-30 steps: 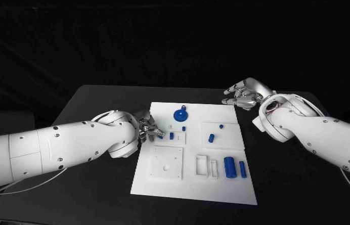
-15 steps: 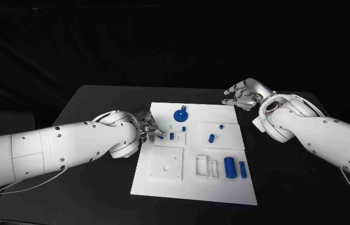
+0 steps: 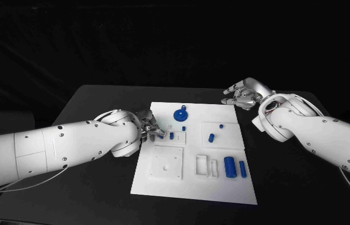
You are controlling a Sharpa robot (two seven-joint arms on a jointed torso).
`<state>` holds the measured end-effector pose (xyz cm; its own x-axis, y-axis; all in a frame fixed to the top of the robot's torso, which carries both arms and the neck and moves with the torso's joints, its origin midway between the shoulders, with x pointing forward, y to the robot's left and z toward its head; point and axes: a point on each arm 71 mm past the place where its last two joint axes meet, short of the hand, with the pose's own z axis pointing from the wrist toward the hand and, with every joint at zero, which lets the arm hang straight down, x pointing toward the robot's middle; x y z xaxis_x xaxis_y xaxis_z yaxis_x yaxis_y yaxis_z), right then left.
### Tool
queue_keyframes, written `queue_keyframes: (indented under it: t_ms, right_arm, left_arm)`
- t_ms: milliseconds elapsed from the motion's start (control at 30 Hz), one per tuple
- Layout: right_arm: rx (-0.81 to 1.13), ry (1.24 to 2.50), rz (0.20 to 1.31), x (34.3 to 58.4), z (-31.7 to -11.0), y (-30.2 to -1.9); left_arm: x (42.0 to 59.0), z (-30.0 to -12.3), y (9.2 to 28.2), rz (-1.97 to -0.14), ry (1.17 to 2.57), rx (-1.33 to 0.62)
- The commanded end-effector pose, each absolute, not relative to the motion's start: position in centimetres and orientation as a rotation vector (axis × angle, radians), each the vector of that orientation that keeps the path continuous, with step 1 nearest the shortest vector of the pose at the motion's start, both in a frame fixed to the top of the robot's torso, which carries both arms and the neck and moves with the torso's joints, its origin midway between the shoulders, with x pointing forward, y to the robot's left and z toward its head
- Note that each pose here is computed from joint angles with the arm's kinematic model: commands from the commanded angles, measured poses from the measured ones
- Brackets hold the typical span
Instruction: Assemble the parts on the task board
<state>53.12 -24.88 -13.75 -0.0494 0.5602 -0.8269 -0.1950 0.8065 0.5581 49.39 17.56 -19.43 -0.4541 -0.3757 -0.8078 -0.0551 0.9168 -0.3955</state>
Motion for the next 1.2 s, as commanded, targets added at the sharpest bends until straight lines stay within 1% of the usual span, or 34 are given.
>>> queue_keyframes:
  t_ms: [33,433,867,1200]
  right_arm:
    - [0.296,1.508,0.634,53.11,-13.79,-24.74]
    - [0.296,1.508,0.634,53.11,-13.81,-24.73]
    - [0.296,1.508,0.635,53.11,-13.82,-24.72]
    - [0.296,1.507,0.634,53.11,-13.81,-24.75]
  left_arm:
    - [48.75,-20.47,16.85,-0.372,2.097,-0.261]
    - [48.68,-20.61,16.75,-0.358,2.122,-0.235]
    - [48.76,-20.54,16.68,-0.362,2.109,-0.242]
    - [48.9,-20.52,17.13,-0.339,2.102,-0.238]
